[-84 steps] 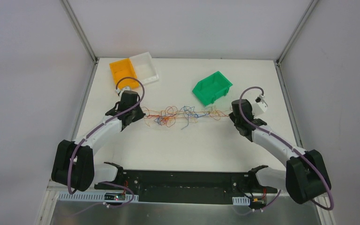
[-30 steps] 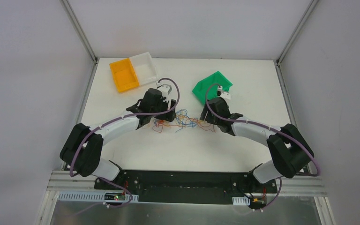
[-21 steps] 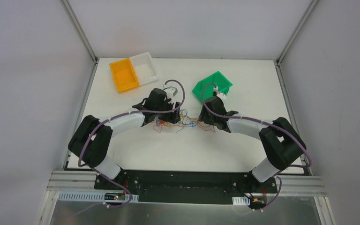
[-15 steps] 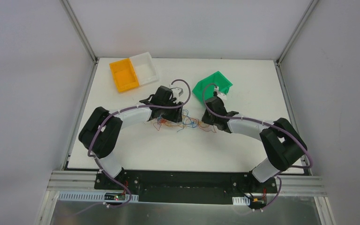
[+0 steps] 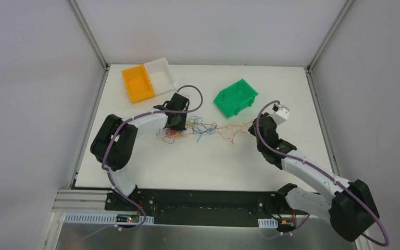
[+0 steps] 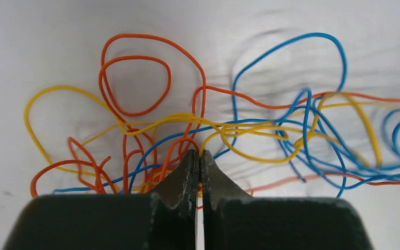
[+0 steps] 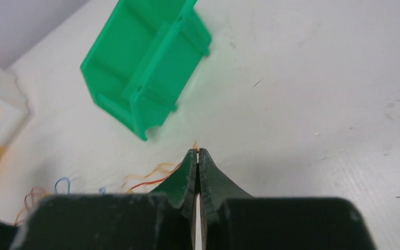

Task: Untangle the cables
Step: Untie the cable, then place the cable in the bin.

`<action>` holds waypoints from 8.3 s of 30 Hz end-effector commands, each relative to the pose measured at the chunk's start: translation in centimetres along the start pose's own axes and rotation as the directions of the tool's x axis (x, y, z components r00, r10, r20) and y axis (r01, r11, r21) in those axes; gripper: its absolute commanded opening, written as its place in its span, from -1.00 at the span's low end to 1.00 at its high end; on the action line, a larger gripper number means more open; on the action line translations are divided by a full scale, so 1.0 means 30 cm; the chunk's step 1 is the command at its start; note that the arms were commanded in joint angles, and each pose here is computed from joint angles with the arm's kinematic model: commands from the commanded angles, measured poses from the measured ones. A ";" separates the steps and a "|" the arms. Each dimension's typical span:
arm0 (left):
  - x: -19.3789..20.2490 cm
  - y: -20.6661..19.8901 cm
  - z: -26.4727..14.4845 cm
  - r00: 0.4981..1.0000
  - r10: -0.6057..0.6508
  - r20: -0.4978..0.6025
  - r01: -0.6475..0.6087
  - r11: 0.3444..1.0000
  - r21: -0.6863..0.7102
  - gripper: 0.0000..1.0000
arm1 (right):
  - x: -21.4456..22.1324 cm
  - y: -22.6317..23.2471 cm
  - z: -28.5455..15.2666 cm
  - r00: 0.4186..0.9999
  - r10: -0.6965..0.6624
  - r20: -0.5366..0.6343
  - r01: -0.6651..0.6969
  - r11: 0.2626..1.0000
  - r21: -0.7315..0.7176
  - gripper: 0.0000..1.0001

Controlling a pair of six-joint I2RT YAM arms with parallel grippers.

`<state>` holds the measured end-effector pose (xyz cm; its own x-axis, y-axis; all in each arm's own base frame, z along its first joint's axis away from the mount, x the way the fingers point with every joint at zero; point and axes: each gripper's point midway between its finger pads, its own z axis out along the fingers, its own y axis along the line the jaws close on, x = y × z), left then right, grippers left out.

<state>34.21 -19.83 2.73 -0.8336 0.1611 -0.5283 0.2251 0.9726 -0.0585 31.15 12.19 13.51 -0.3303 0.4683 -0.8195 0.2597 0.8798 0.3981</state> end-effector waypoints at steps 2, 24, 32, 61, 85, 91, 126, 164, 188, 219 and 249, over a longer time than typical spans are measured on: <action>0.005 0.224 -0.052 0.973 -0.228 0.026 0.229 0.962 -0.147 -1.00 | -0.174 -0.157 -0.053 0.960 0.100 0.261 -0.137 0.982 0.128 -1.00; -0.013 0.337 -0.167 0.949 -0.267 0.167 0.303 0.917 -0.259 -1.00 | -0.683 -0.300 -0.390 0.861 0.054 0.506 -0.226 0.932 0.285 -1.00; -0.033 0.285 -0.199 0.947 -0.258 0.192 0.290 0.943 -0.162 -1.00 | -0.477 -0.201 -0.308 0.979 0.035 0.203 -0.066 0.987 0.147 -1.00; -0.045 0.233 -0.217 0.945 -0.221 0.240 0.245 0.967 -0.076 -1.00 | 0.157 0.181 -0.297 0.817 -0.409 -0.407 0.222 0.874 -0.432 0.63; -0.047 0.234 -0.226 0.945 -0.212 0.250 0.238 0.968 -0.075 -1.00 | 0.567 0.553 -0.113 0.674 -0.626 -0.391 0.372 0.746 -0.552 0.22; -0.049 0.236 -0.232 0.943 -0.211 0.257 0.238 0.968 -0.076 -1.00 | 0.645 0.532 -0.089 0.640 -0.663 -0.389 0.450 0.733 -0.510 0.12; -0.038 0.325 -0.233 0.940 -0.209 0.270 0.271 0.937 -0.220 -1.00 | -0.340 -0.028 -0.129 0.994 -0.013 -0.105 0.010 1.000 -0.026 -1.00; -0.368 -0.276 -0.525 0.711 -0.119 0.693 -0.304 0.837 0.455 0.50 | -0.949 0.896 -0.616 0.998 -0.044 -0.036 0.002 0.657 -0.754 -1.00; -0.539 -0.527 -0.559 0.552 -0.168 0.817 -0.516 0.700 0.493 0.43 | -0.957 0.936 -0.618 0.987 0.132 -0.095 -0.155 0.578 -0.801 -1.00; -0.165 0.194 -0.164 0.923 -0.218 0.316 0.202 0.976 0.085 -0.73 | -1.013 0.349 -0.470 0.926 0.253 0.281 -0.143 0.922 -0.361 -1.00; -0.079 0.192 -0.304 0.876 -0.160 0.456 0.107 0.984 0.141 -0.67 | -0.803 0.424 0.182 0.983 0.161 0.086 -0.144 0.975 -0.172 -1.00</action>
<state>32.18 -12.64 9.22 -0.6113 -0.0796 -0.7874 0.1584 0.9625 -0.2203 45.68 12.93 36.11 -0.2600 0.5779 -0.7736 0.1122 0.8138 0.5702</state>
